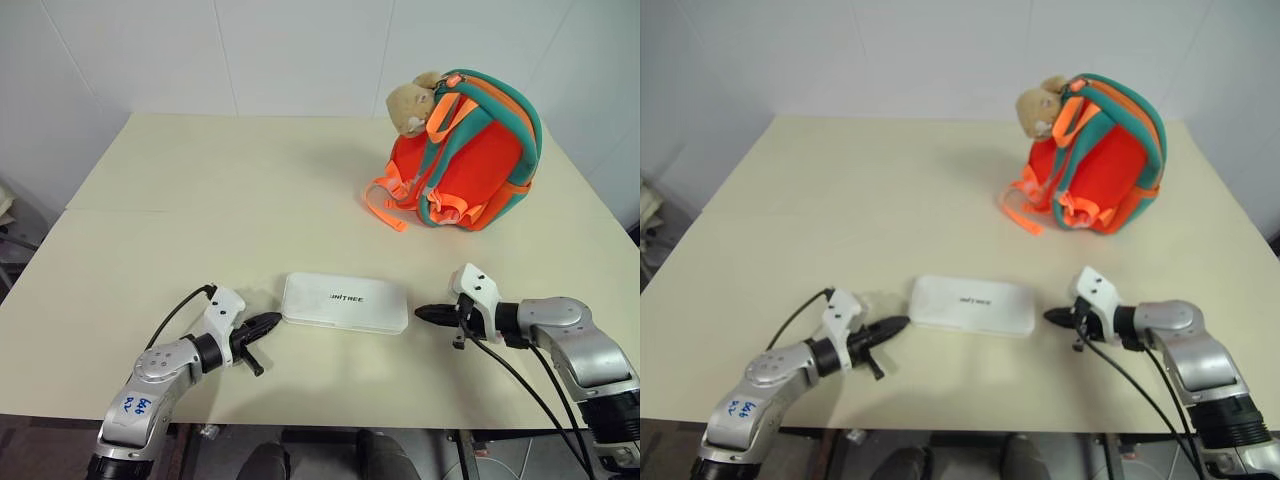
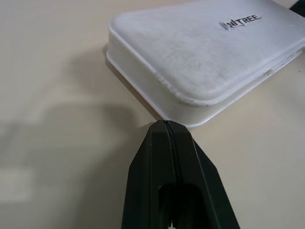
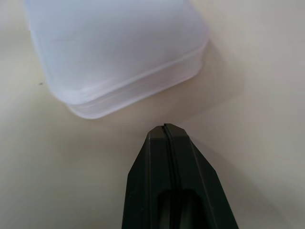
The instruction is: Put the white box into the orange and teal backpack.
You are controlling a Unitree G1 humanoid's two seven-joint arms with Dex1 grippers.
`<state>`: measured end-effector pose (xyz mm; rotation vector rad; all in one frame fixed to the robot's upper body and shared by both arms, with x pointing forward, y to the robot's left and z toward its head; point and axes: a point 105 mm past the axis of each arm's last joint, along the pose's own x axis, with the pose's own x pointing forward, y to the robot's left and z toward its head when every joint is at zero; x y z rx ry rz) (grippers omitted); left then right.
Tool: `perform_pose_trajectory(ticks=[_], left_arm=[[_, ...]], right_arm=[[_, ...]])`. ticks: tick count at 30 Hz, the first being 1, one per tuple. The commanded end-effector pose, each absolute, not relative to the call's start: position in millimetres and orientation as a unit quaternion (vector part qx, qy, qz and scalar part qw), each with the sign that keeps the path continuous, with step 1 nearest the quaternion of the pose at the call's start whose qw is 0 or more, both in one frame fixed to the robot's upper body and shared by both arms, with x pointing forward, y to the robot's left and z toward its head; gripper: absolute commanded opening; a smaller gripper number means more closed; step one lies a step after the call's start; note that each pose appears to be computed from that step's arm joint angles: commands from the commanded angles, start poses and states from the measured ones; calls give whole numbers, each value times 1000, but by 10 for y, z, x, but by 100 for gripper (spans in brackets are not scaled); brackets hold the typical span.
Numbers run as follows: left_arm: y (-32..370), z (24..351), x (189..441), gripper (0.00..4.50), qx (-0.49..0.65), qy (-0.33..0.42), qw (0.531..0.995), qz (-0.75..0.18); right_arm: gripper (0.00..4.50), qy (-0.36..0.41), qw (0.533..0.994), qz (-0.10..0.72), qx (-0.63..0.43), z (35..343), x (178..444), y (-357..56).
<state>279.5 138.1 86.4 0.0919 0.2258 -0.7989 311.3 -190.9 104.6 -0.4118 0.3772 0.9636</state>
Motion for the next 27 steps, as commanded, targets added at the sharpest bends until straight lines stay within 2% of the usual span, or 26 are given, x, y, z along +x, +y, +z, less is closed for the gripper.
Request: perform_pose_trajectory(ticks=[1,3,4,7,12,16,18,20,27], left_arm=[[1338,962,2752,0,46,92,909,-403],[1441,964,2748,0,50,100,911,-397],[1510,963,2753,0,55,107,912,-392],[1781,990,2810,60,69,128,916,-374],[2160,1150,2952,214,43,157,912,-378],[2141,1244,2938,341,-52,221,871,-436],[2095,1256,2953,407,-74,245,855,-452],[2031,1247,2983,445,-98,268,841,-459],[1802,1213,3101,445,-146,311,811,-474]], right_arm=[[12,165,850,459,-199,1078,3145,-1887],[12,172,854,453,-188,1101,3148,-1947],[47,184,854,453,-177,1112,3128,-1992],[139,193,857,444,-175,1201,3124,-2126],[311,218,865,431,-136,1450,3113,-2286],[448,236,853,456,-94,1624,3021,-2162],[450,241,850,464,-65,1700,2991,-2061],[450,257,844,470,-32,1746,2950,-1970],[450,298,838,456,4,1746,2927,-1791]])
